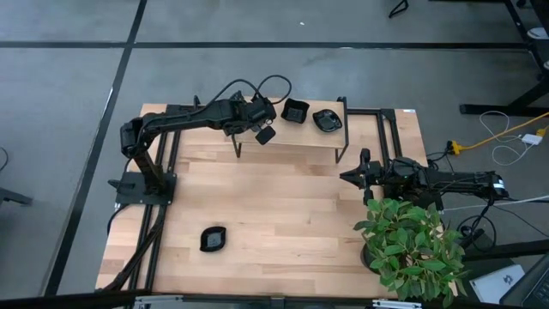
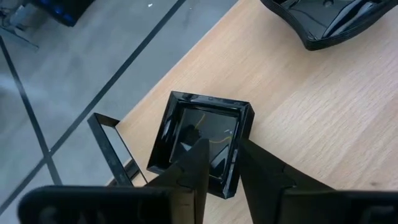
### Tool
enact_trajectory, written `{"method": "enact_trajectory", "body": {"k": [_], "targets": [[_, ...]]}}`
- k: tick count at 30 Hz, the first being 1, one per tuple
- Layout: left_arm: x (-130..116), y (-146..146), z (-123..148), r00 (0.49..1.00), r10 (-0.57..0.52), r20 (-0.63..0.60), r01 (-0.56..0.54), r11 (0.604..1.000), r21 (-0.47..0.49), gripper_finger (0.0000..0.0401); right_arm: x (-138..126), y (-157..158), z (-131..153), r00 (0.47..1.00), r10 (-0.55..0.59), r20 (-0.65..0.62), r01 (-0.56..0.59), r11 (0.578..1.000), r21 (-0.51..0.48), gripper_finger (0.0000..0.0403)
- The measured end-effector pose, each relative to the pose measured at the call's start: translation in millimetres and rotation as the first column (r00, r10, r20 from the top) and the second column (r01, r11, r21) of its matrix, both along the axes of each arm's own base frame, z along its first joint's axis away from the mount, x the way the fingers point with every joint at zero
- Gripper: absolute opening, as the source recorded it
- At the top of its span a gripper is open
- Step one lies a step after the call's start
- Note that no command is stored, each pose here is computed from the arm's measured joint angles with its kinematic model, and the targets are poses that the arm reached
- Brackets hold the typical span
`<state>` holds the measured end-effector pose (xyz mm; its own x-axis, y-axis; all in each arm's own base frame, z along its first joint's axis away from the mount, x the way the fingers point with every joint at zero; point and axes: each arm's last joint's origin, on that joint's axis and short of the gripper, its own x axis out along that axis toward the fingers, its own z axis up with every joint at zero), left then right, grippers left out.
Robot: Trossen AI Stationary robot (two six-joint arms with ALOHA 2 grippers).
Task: Pick & Place Mini shaped plates
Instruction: Stack the leaf-shaped plate on top of the leaf-shaped plate on the shelf
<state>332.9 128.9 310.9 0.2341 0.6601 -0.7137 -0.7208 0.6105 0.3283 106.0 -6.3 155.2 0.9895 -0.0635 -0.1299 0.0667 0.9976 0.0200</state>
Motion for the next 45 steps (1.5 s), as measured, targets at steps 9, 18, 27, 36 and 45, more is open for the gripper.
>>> {"method": "enact_trajectory", "body": {"k": [9,18,27,36,45], "targets": [[5.1,-16.6,-0.4,0.999,-0.05,-0.01,0.05,0.999,-0.003,0.0085,0.0,0.0,0.1,1.0,0.0,0.0,0.0,1.0,0.0,0.0034],[16.2,-64.6,-1.2,0.982,-0.188,-0.026,0.188,0.982,-0.009,0.0084,0.0,0.0,0.1,1.0,0.0,0.0,0.0,1.0,0.0,0.0034],[6.3,-136.2,-8.4,0.953,-0.281,-0.114,0.273,0.958,-0.088,0.0084,0.0,0.0,0.0,1.0,0.0,0.0,0.0,1.0,0.0,0.0034],[-2.7,-195.3,-9.2,0.92,-0.383,-0.088,0.374,0.922,-0.106,0.0083,0.0,0.0,0.0,1.0,0.0,0.0,0.0,1.0,0.0,0.0034],[-14.4,-238.6,-9.2,0.913,-0.408,-0.011,0.403,0.905,-0.133,0.0086,0.0,0.0,0.1,1.0,0.0,0.0,0.0,1.0,0.0,0.0034]]}}
